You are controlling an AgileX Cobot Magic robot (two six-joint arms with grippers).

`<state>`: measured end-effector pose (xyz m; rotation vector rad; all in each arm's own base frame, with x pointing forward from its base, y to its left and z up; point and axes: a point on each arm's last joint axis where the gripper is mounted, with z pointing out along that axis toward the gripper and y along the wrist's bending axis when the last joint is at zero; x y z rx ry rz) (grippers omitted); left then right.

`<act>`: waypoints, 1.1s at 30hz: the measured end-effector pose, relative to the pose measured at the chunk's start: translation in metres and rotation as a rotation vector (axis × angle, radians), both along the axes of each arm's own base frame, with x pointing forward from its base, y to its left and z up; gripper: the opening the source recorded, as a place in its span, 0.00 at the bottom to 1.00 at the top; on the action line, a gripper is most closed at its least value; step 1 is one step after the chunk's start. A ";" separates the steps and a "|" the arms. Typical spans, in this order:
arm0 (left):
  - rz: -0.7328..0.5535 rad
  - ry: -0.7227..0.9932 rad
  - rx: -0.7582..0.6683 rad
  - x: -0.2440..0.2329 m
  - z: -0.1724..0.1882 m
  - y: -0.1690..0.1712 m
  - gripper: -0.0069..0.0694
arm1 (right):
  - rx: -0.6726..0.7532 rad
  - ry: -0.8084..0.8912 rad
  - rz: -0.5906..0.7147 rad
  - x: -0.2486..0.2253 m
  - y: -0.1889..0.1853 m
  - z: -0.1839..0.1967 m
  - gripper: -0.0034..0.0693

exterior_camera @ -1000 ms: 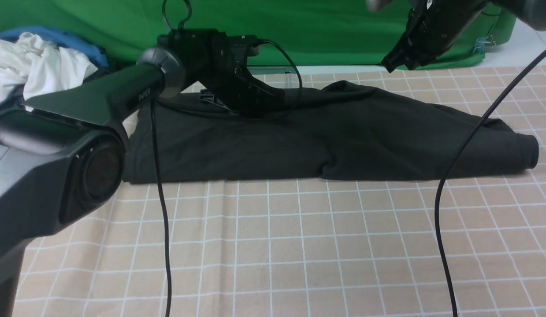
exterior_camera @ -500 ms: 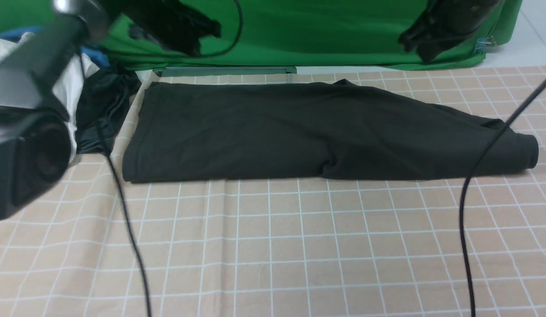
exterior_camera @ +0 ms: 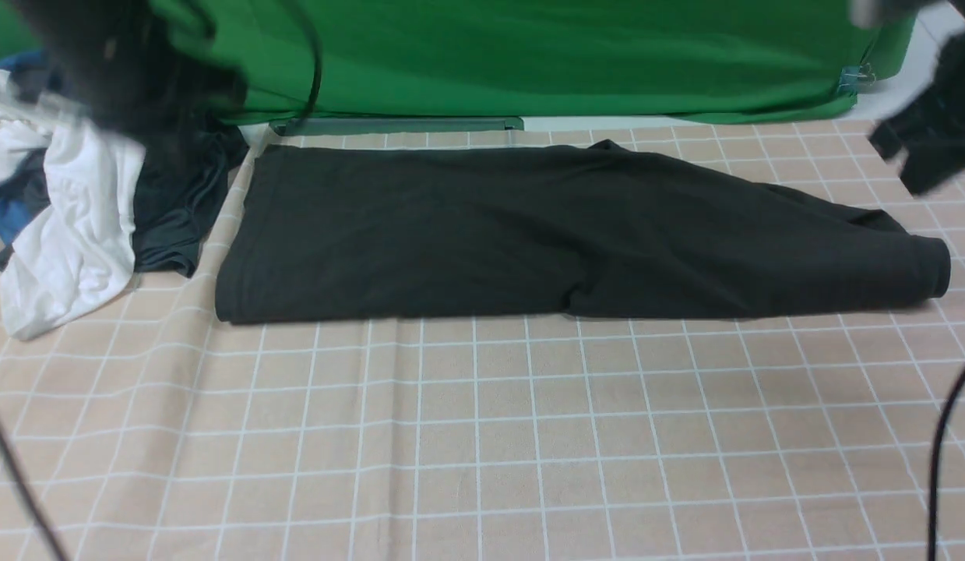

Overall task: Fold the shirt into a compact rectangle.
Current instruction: 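Pull the folded dark garment lengthwise by its ends to straighten it flat on the table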

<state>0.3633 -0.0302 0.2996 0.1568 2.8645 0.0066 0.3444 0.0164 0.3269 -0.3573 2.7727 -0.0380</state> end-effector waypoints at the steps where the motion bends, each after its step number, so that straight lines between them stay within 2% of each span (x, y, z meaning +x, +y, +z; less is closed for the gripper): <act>1: 0.002 0.020 0.003 -0.007 -0.011 0.001 0.11 | 0.000 -0.004 -0.013 -0.006 -0.004 -0.005 0.10; 6: 0.001 -0.047 -0.006 -0.016 -0.056 0.001 0.12 | 0.019 -0.060 -0.041 -0.023 -0.010 -0.011 0.10; 8: 0.001 -0.093 -0.011 -0.012 -0.065 0.001 0.18 | 0.022 -0.062 -0.044 -0.025 -0.010 -0.014 0.10; 10: 0.001 -0.135 -0.015 -0.004 -0.073 0.000 0.28 | 0.028 -0.065 -0.049 -0.025 -0.010 -0.014 0.10; 11: 0.002 -0.143 -0.016 -0.003 -0.074 0.000 0.29 | 0.028 -0.067 -0.049 -0.025 -0.010 -0.014 0.10; 12: 0.003 -0.148 -0.017 0.001 -0.079 0.000 0.35 | 0.031 -0.069 -0.051 -0.025 -0.010 -0.014 0.10; 13: 0.004 -0.153 -0.019 0.006 -0.089 -0.001 0.46 | 0.033 -0.072 -0.052 -0.025 -0.010 -0.014 0.10; 15: 0.011 -0.151 -0.022 0.011 -0.099 -0.001 0.58 | 0.034 -0.072 -0.054 -0.025 -0.010 -0.014 0.10; 16: 0.012 -0.153 -0.025 0.014 -0.106 -0.002 0.68 | 0.036 -0.072 -0.056 -0.025 -0.010 -0.014 0.10; 17: 0.012 -0.149 -0.024 0.014 -0.108 -0.002 0.69 | 0.036 -0.072 -0.056 -0.025 -0.010 -0.014 0.10; 18: 0.024 -0.146 -0.035 0.018 -0.118 -0.003 0.79 | 0.037 -0.072 -0.057 -0.025 -0.010 -0.014 0.10; 19: 0.035 -0.142 -0.048 0.020 -0.123 -0.004 0.83 | 0.037 -0.072 -0.057 -0.025 -0.010 -0.014 0.10; 21: 0.048 -0.127 -0.061 0.021 -0.130 -0.005 0.88 | 0.038 -0.072 -0.057 -0.025 -0.010 -0.014 0.10; 24: 0.059 -0.112 -0.072 0.022 -0.137 -0.006 0.85 | 0.038 -0.072 -0.060 -0.025 -0.011 -0.014 0.10; 26: 0.069 -0.106 -0.083 0.022 -0.139 -0.006 0.75 | 0.041 -0.071 -0.084 -0.024 -0.016 -0.014 0.10; 27: 0.075 -0.100 -0.088 0.022 -0.140 -0.007 0.67 | 0.044 -0.068 -0.108 -0.024 -0.022 -0.016 0.10; 28: 0.078 -0.093 -0.090 0.022 -0.141 -0.007 0.55 | 0.052 -0.062 -0.148 -0.023 -0.030 -0.017 0.10; 29: 0.078 -0.093 -0.090 0.022 -0.141 -0.007 0.53 | 0.054 -0.060 -0.159 -0.022 -0.033 -0.018 0.10; 31: 0.073 -0.093 -0.095 0.022 -0.142 -0.007 0.29 | 0.070 -0.039 -0.236 -0.019 -0.051 -0.026 0.10; 32: 0.062 -0.096 -0.094 0.023 -0.141 -0.008 0.23 | 0.073 -0.028 -0.265 -0.018 -0.057 -0.029 0.10; 33: 0.055 -0.096 -0.091 0.023 -0.141 -0.008 0.21 | 0.076 -0.016 -0.288 -0.017 -0.063 -0.033 0.10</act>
